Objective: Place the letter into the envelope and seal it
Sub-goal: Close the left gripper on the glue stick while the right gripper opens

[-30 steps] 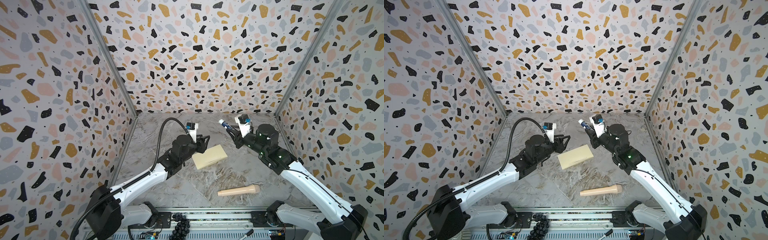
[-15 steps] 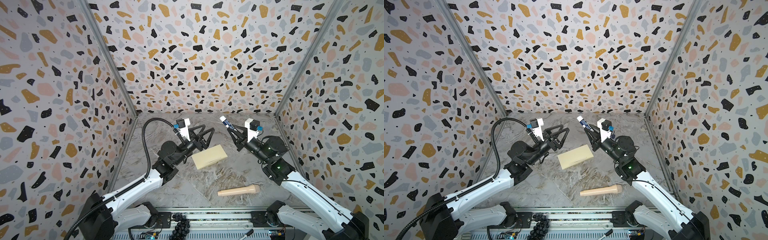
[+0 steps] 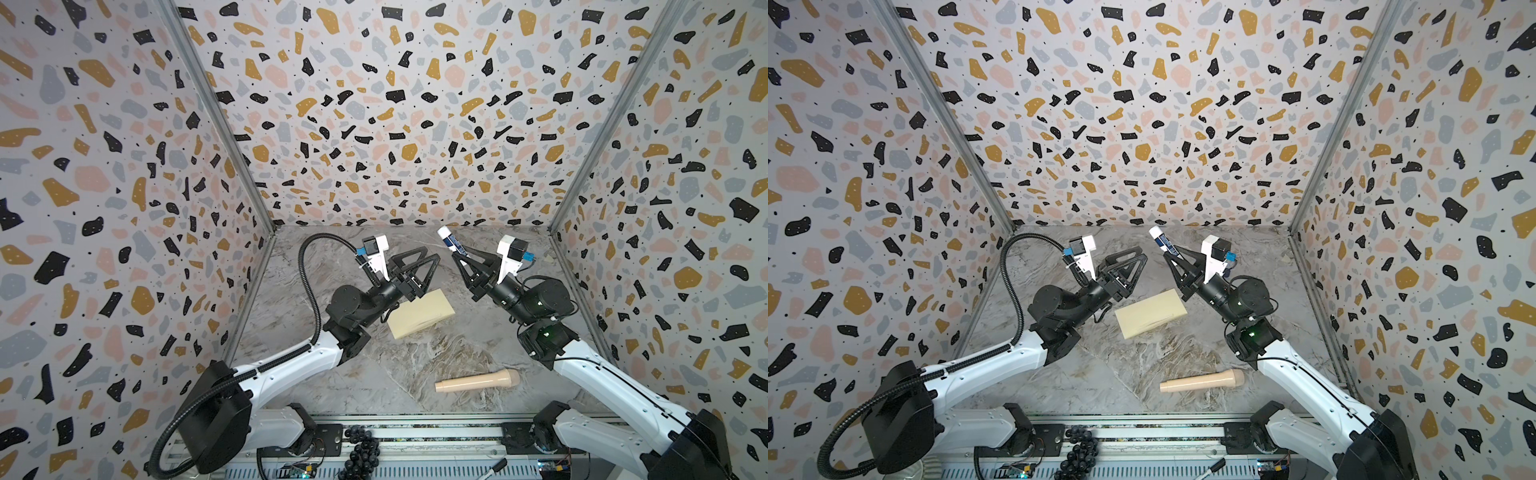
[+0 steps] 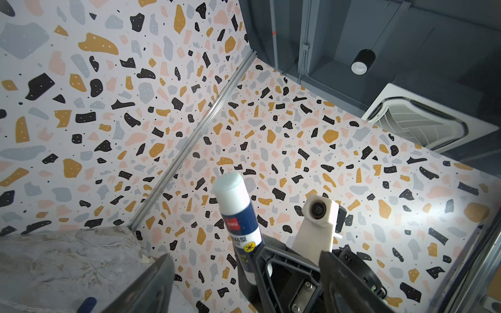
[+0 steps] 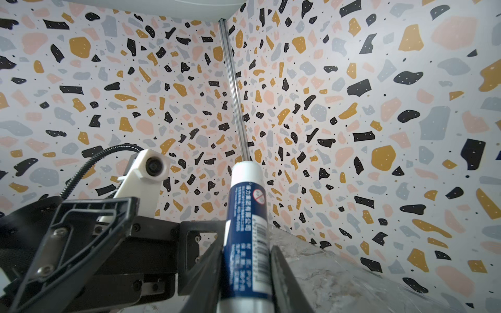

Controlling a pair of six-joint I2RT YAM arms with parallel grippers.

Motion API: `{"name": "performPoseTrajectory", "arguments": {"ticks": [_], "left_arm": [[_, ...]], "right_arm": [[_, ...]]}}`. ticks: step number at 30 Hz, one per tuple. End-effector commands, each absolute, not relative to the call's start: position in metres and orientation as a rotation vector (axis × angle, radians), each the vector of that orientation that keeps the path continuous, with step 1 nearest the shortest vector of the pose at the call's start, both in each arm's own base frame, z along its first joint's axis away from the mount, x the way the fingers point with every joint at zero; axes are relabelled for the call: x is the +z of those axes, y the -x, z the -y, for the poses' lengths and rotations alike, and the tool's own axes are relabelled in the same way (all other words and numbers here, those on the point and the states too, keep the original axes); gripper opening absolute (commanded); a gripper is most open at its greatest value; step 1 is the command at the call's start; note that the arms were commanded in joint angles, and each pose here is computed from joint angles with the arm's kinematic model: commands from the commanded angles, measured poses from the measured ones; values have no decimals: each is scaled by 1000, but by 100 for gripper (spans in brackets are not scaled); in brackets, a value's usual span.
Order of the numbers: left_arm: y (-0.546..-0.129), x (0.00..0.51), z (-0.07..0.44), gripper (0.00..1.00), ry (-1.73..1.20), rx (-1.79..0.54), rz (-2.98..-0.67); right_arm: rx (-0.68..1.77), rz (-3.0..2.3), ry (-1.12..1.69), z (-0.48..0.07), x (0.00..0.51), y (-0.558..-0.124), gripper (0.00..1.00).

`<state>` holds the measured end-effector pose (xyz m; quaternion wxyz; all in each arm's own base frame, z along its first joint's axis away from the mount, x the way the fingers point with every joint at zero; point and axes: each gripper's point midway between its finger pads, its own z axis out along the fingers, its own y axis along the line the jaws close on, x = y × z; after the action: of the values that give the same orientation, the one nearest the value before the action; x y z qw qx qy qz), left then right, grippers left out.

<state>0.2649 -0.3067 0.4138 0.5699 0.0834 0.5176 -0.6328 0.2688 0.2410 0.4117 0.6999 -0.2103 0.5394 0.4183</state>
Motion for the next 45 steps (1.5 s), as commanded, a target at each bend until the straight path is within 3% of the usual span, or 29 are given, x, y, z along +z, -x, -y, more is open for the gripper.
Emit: {"name": "performPoseTrajectory", "arguments": {"ticks": [1,22,29,36,38,40,45], "left_arm": [[-255,450,303,81,-182,-1581,-1078],[-273,452,328,53,-142,-1676,-1084],[-275,448,331,32,-145,-1667,-1109],[-278,444,333,2,-151,-1631,-1144],[-279,443,333,0,-153,-1626,-1147],[-278,444,333,0,-152,-1625,-1146],[-278,446,332,0,-162,-1600,-1155]], "right_arm": [[995,-1120,459,-239,431,-258,0],[1087,-1156,488,-259,417,-259,0],[1094,-1163,486,-263,416,-259,0],[1097,-1173,489,-264,414,-259,0],[1091,-1181,492,-265,412,-260,0],[1082,-1197,495,-265,411,-261,6],[1030,-1231,536,-266,408,-262,36]]}}
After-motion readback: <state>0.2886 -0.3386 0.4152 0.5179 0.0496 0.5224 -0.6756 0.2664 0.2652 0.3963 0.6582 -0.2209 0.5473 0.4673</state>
